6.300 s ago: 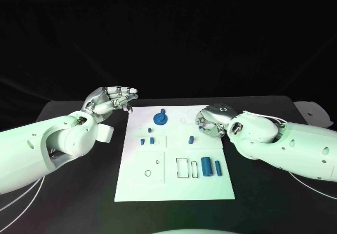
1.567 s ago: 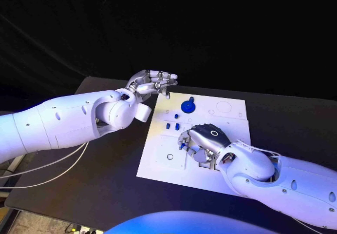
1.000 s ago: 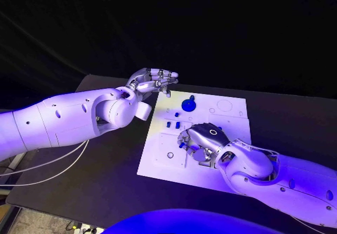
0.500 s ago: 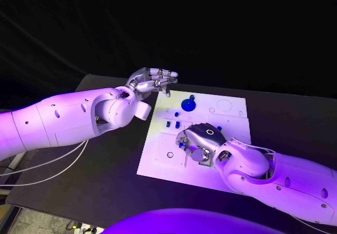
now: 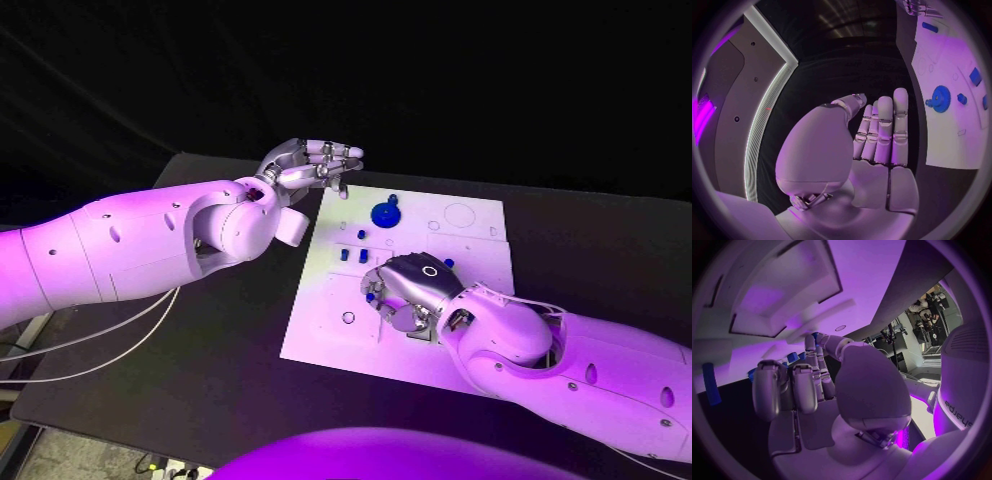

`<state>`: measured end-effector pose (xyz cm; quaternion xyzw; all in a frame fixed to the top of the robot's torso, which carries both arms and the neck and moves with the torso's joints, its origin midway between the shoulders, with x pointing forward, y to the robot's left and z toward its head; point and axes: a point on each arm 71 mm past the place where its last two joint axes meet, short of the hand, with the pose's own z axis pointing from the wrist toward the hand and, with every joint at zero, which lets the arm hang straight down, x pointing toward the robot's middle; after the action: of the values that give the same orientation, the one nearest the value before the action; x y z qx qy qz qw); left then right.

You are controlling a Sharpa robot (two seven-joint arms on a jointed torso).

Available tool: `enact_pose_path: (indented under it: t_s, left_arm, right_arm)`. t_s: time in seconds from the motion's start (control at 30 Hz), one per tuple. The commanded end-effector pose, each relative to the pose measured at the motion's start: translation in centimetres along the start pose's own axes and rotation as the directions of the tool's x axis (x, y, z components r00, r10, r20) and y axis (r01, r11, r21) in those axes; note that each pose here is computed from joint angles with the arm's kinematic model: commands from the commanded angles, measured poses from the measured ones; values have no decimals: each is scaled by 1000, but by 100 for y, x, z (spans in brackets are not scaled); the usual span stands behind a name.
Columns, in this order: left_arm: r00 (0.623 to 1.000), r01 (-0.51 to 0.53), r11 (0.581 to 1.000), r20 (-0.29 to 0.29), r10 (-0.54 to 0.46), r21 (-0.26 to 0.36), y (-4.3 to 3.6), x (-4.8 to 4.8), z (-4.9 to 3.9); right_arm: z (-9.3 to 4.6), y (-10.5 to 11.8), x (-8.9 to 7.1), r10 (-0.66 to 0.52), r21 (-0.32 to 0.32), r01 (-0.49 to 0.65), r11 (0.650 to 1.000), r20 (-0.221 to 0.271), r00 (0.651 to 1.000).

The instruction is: Assemble the parts on the task board

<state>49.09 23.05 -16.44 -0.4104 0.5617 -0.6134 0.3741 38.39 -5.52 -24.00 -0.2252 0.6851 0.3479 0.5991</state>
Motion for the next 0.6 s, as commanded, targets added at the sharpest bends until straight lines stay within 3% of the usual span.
enact_pose_path:
  t_s: [0.03, 0.27, 0.4, 0.6]
  left_arm:
    - [1000, 9, 1000, -14, -9, 3, -9, 16, 2]
    - [1000, 8, 1000, -11, -8, 1, -9, -1, -4]
    - [1000, 7, 1000, -10, -7, 0, -9, -12, -9]
    - [1000, 8, 1000, -12, -8, -1, -8, -17, -12]
  right_arm:
    - [-38, -30, 14, -7, 23, 6, 1000, 15, 1000]
    - [-192, -65, -105, 13, 32, -16, 999, 96, 995]
    - [-319, -113, -260, 26, 34, -32, 999, 159, 987]
    - [-480, -326, -502, 28, 85, -42, 996, 160, 987]
